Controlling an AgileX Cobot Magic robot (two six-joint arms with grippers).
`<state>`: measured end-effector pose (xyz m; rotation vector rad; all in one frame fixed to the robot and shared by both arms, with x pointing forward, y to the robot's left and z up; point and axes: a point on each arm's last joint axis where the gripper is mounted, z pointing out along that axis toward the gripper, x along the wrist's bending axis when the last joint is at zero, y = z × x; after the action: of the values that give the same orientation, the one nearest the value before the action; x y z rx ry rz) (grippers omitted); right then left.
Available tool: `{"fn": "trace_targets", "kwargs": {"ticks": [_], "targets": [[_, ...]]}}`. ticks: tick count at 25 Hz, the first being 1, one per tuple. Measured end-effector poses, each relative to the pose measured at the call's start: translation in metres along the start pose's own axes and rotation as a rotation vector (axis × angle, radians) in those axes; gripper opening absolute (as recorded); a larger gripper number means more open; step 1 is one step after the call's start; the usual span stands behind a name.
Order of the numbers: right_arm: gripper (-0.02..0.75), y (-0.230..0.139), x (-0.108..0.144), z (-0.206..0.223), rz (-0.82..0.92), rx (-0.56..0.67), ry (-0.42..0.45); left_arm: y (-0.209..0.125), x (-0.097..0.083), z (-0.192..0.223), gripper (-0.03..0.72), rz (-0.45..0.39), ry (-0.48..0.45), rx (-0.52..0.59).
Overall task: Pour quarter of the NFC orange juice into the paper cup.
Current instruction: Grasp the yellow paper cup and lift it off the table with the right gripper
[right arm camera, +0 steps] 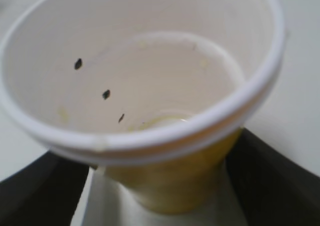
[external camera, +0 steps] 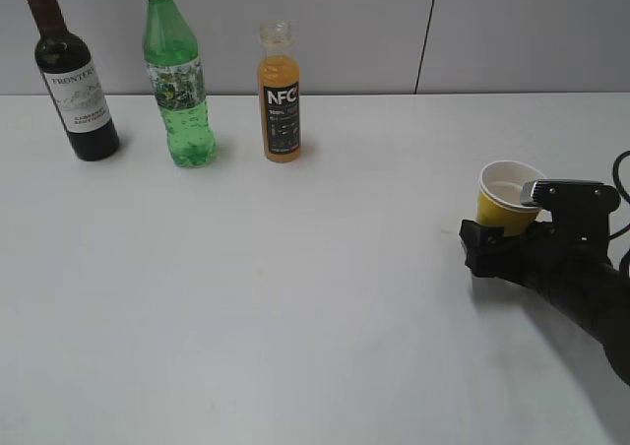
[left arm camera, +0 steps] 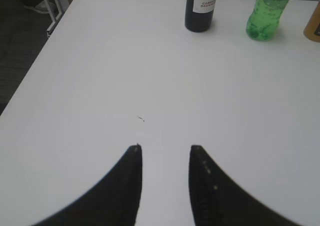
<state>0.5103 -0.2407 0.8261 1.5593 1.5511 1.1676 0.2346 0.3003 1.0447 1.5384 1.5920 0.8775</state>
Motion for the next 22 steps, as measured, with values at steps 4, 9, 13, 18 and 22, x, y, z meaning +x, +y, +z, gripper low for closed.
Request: {"fn": "trace_targets", "kwargs": {"ticks": [4, 9, 13, 18, 22], "targets": [[0.675, 0.0005, -0.0010, 0.0056, 0.006, -0.010, -0.014, 0.0000, 0.0000, 0.0000, 0.229, 0.000, 0.000, 0.000], [0.671, 0.0003, -0.0021, 0.0063, 0.012, -0.012, -0.026, 0.0000, 0.0000, 0.0000, 0.228, 0.000, 0.000, 0.000], [0.661, 0.0003, -0.0021, 0.0063, 0.012, -0.012, -0.026, 0.0000, 0.0000, 0.0000, 0.228, 0.000, 0.000, 0.000], [0.561, 0.0003, -0.0022, 0.0063, 0.012, -0.012, -0.027, 0.0000, 0.0000, 0.0000, 0.228, 0.000, 0.000, 0.000], [0.489, 0.0003, -0.0023, 0.0063, 0.013, -0.012, -0.028, 0.0000, 0.0000, 0.0000, 0.228, 0.000, 0.000, 0.000]]}}
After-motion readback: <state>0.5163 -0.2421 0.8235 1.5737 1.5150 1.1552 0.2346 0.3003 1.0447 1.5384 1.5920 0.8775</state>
